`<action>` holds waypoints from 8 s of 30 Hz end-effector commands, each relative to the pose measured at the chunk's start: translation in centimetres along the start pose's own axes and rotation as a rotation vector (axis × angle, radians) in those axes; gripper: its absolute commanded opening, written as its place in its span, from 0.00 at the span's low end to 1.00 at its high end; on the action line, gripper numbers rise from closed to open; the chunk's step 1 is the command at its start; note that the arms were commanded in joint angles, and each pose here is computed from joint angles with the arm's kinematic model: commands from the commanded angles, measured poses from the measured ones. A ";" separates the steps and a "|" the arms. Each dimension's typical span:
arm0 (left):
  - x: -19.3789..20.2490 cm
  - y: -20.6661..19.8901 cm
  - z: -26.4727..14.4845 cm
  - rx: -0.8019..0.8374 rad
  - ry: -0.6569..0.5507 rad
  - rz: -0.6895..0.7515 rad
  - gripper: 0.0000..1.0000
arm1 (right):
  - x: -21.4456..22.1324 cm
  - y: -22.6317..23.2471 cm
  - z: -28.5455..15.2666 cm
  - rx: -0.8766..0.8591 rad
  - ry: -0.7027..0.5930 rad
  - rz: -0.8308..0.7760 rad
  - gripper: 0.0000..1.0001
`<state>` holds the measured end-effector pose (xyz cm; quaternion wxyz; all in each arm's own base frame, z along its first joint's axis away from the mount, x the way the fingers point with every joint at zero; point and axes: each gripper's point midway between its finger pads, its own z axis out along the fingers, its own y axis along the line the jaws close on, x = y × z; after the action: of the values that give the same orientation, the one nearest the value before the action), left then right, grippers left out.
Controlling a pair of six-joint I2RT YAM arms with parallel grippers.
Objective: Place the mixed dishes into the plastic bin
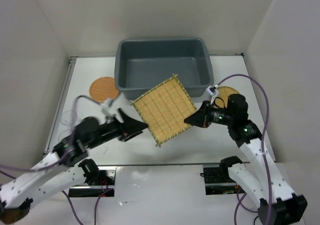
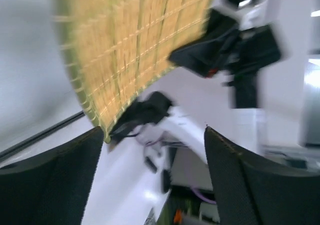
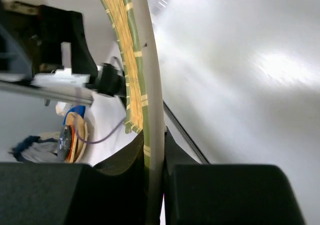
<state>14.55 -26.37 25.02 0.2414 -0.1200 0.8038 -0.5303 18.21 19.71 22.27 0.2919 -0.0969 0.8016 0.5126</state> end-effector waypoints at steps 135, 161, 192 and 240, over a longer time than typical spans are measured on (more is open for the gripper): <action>-6.5 6.2 -4.4 -0.342 -0.354 0.080 0.96 | -18.0 -36.4 -19.6 0.929 0.037 -0.029 0.98; -5.6 7.2 -6.0 -0.311 -0.360 0.037 0.99 | -10.6 -42.9 -18.8 0.808 0.108 0.184 0.98; -5.5 6.4 -4.8 -0.304 -0.334 0.017 0.99 | -0.5 -37.8 -10.2 0.047 0.116 0.463 0.44; -6.7 7.5 -5.1 -0.308 -0.420 0.040 0.99 | -34.7 -4.6 -4.1 0.107 -0.136 -0.636 0.00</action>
<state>17.56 -16.45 20.50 0.3747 -0.2419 0.8229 -0.3520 44.80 5.26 41.33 0.5244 -0.2959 0.7436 0.2906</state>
